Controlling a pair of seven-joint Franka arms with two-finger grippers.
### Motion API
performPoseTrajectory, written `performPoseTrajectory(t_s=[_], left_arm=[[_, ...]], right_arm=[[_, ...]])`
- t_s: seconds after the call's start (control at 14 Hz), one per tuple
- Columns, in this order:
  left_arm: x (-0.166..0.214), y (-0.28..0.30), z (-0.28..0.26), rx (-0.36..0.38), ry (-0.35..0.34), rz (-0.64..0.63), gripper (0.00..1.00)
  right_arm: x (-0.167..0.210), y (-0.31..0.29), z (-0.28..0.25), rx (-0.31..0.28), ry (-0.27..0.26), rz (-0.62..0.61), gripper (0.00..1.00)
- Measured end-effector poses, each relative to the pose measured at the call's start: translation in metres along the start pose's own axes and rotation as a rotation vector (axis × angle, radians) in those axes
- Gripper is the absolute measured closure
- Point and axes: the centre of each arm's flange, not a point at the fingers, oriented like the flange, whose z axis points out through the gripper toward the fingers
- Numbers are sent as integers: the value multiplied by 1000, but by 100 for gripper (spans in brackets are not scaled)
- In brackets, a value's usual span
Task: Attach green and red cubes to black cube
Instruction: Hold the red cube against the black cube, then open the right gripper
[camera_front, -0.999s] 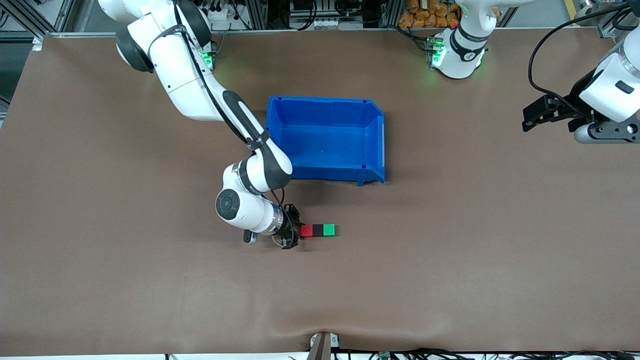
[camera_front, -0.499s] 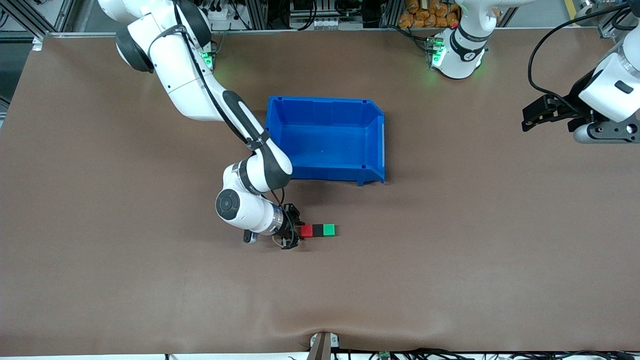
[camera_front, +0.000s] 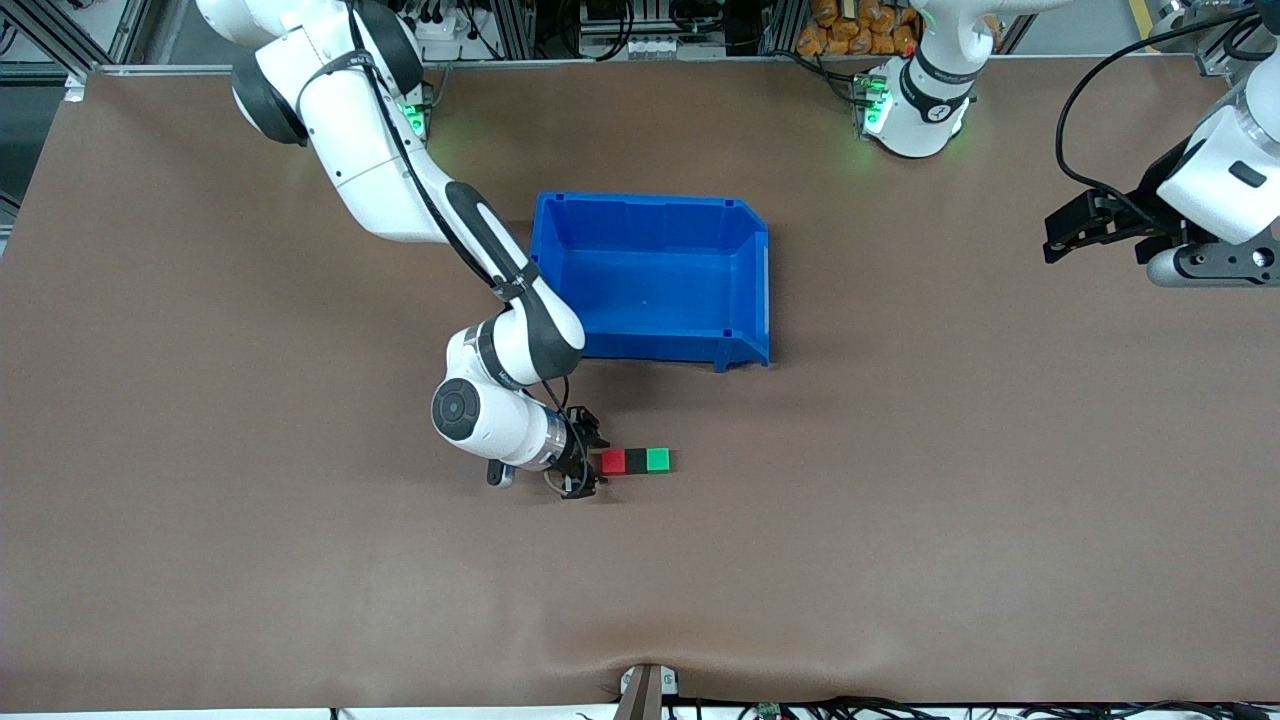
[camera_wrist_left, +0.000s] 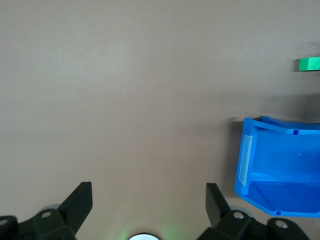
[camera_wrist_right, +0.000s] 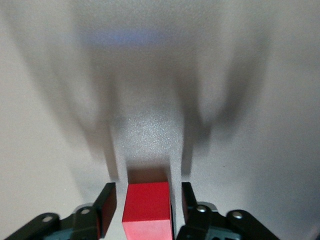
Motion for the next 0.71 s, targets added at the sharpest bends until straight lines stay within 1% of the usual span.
performPoseTrajectory(t_s=[0.07, 0.14, 0.21, 0.29, 0.43, 0.71], left_arm=[[0, 0, 0, 0, 0, 0, 0], [0, 1, 0, 0, 0, 1, 0], [0, 1, 0, 0, 0, 3, 0], [0, 2, 0, 0, 0, 3, 0], [0, 2, 0, 0, 0, 4, 0], [0, 2, 0, 0, 0, 4, 0]], right_arm=[[0, 0, 0, 0, 0, 0, 27], [0, 0, 0, 0, 1, -1, 20], [-1, 0, 0, 0, 1, -2, 20], [-1, 1, 1, -1, 1, -3, 15], [-2, 1, 1, -1, 4, -7, 0], [-1, 1, 0, 1, 5, -7, 0]])
